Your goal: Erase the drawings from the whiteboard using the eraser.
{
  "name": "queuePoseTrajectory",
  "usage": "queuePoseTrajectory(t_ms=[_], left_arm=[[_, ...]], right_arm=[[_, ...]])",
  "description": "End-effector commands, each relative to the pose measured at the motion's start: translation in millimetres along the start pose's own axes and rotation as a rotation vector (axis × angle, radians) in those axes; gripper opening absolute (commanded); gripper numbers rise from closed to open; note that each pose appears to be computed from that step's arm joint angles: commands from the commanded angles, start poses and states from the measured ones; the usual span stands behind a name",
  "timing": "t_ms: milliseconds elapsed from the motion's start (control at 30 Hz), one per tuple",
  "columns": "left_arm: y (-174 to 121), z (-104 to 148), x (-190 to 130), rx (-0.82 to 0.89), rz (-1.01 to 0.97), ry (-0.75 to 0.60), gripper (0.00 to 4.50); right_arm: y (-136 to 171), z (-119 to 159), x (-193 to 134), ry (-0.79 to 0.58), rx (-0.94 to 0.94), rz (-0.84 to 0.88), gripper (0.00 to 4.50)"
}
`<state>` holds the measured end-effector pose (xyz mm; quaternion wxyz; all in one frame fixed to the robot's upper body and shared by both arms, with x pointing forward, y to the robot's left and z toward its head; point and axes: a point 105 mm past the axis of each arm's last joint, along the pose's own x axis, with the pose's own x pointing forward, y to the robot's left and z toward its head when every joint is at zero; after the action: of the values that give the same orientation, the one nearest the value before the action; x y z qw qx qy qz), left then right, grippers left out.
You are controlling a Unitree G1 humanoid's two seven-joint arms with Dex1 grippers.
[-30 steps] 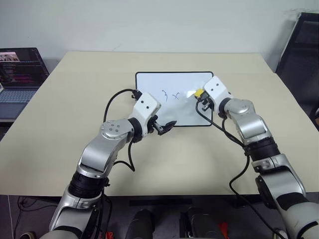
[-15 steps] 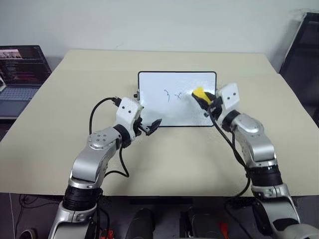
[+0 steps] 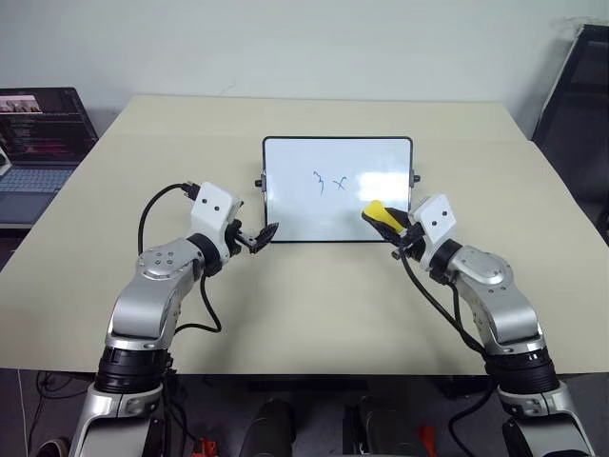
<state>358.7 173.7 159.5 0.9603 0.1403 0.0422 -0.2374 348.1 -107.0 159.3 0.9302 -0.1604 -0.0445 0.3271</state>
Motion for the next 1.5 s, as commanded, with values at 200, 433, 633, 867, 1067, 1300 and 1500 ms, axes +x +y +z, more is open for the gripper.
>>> queuePoseTrajectory(t_ms=[200,433,633,867,1067,1300,1500], left_arm=[[8,8,0,0.014,0.012,-0.061,4.50],[-3,13,12,0.057,0.000,-0.086,4.50],[-14,26,24,0.100,-0.044,-0.092,4.50],[-25,41,32,0.155,-0.090,-0.110,4.50],[-37,46,31,0.145,-0.132,-0.124,4.50],[-41,48,29,0.143,-0.141,-0.123,4.50],[-44,48,30,0.136,-0.150,-0.122,4.50]], right_arm=[[1,22,3,-0.065,-0.025,-0.001,0.99],[-1,43,36,-0.080,-0.019,-0.032,0.99],[1,45,73,-0.009,-0.089,-0.038,0.99],[-8,44,101,0.052,-0.148,-0.059,0.99],[-20,34,109,0.106,-0.168,-0.092,0.99],[-31,9,97,0.203,-0.184,-0.095,0.99],[-15,-11,82,0.262,-0.185,-0.005,0.99]])
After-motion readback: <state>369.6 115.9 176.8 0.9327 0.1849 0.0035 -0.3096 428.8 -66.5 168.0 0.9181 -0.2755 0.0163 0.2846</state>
